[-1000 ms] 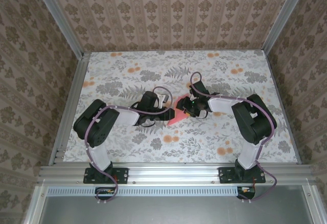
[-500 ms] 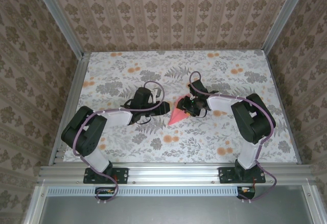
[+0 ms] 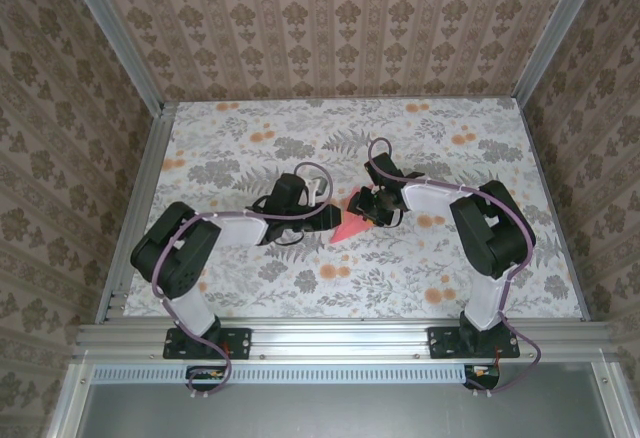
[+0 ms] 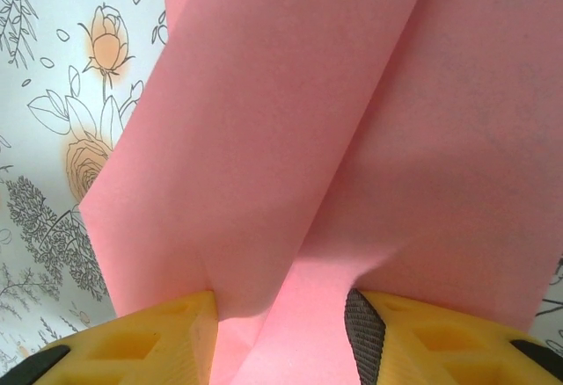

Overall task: Fold a paper plane with a square sheet of paper (pick it up from the middle)
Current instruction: Fourth fold the wing at the center of the table.

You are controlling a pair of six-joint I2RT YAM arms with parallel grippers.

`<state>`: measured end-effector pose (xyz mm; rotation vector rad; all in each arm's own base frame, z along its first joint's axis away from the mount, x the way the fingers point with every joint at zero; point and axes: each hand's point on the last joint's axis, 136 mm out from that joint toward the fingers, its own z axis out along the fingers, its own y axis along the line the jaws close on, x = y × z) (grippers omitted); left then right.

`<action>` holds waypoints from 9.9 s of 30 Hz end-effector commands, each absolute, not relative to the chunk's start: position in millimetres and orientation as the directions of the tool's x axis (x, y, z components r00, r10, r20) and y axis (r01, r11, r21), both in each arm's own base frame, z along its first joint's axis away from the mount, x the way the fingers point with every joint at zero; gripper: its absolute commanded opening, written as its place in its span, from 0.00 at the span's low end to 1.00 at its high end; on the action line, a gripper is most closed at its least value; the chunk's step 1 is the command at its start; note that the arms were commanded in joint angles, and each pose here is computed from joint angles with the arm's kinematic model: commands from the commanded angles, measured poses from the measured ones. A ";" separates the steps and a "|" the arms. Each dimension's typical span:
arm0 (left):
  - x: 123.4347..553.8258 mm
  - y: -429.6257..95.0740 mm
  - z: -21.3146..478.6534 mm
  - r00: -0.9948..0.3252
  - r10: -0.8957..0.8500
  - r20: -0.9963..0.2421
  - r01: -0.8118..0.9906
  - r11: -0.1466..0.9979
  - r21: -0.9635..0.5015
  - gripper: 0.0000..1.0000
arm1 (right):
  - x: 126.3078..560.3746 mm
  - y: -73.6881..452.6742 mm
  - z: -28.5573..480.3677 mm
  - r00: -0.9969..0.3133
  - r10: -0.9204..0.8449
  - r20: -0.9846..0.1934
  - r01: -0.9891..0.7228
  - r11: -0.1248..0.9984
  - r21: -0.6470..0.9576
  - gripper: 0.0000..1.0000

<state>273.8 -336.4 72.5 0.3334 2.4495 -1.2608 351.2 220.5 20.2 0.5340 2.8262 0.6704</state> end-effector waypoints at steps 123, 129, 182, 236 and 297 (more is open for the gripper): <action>287.3 -343.4 21.9 -0.953 0.027 -0.303 0.245 0.660 -0.711 0.10 | 285.6 144.3 -56.4 -0.864 0.501 0.059 0.500 0.866 -0.024 0.32; 286.4 -342.4 18.6 -0.955 0.032 -0.294 0.239 0.667 -0.705 0.10 | 287.3 145.7 -56.1 -0.868 0.494 0.060 0.494 0.870 -0.017 0.34; 283.6 -342.9 8.3 -0.971 0.056 -0.234 0.204 0.709 -0.675 0.07 | 277.1 139.2 -68.1 -0.889 0.453 0.059 0.444 0.887 -0.122 0.39; 281.6 -331.6 14.2 -0.987 0.022 -0.160 0.124 0.733 -0.669 0.00 | 326.4 222.2 -28.7 -0.989 0.151 -0.009 0.122 0.832 0.541 0.04; 262.4 -325.6 76.7 -0.958 0.076 -0.278 0.249 0.704 -0.665 0.05 | 315.5 193.2 -47.6 -0.968 0.242 0.069 0.250 0.899 0.360 0.02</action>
